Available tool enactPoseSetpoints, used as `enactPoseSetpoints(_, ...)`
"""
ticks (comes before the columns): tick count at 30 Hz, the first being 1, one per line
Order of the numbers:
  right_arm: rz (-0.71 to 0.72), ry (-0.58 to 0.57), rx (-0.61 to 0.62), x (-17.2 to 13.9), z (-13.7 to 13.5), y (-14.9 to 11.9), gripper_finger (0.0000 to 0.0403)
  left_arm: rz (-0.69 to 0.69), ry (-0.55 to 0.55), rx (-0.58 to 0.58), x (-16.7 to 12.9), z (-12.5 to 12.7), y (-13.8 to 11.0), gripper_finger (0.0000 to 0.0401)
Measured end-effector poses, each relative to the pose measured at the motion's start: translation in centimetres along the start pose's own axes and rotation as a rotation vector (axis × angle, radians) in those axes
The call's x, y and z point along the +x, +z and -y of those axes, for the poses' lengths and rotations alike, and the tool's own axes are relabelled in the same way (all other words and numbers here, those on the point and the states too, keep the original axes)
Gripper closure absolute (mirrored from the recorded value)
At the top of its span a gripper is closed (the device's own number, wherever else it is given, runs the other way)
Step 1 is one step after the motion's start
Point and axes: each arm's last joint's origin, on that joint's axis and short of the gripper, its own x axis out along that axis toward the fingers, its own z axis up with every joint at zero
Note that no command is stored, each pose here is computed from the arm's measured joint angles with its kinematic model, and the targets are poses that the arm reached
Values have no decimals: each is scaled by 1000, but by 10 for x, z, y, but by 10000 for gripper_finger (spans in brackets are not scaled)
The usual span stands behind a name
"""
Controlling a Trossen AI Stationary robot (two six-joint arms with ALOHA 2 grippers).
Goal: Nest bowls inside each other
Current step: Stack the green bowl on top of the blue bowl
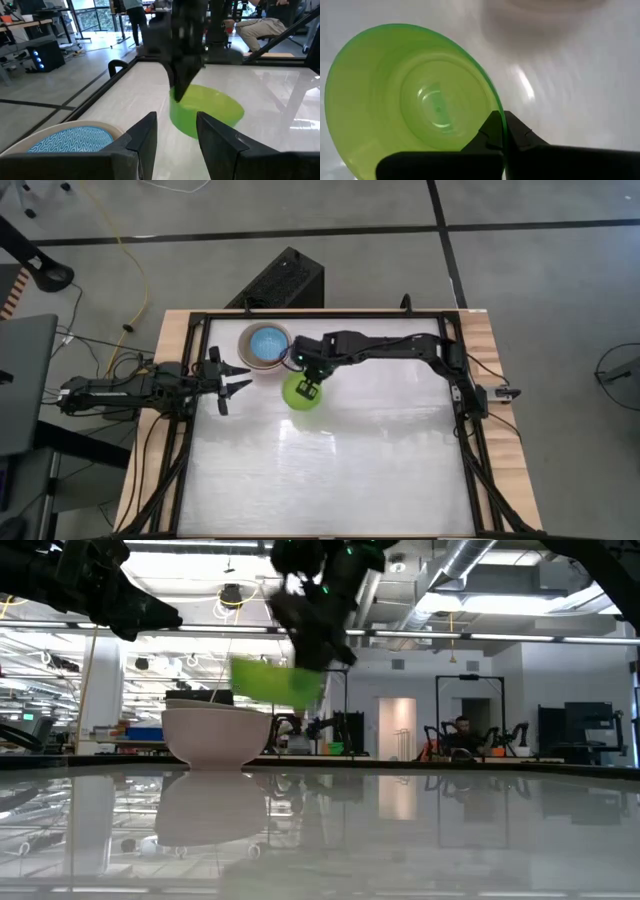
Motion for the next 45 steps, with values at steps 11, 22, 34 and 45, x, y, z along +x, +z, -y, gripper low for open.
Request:
enactPoseSetpoints(11, 469, 50, 58, -34, 20, 62, 397, 1, 0, -10, 0, 0, 0, 273)
enactPoseSetpoints(22, 512, 92, 202, -5, 82, 82, 397, 5, -1, -7, 0, 0, 1, 273)
enactPoseSetpoints(34, 467, 119, 232, 37, 104, 82, 397, 4, -1, 7, 0, 0, 0, 273)
enactPoseSetpoints(45, 471, 116, 224, 60, 105, 82, 390, -1, 1, 8, 0, 0, 0, 273)
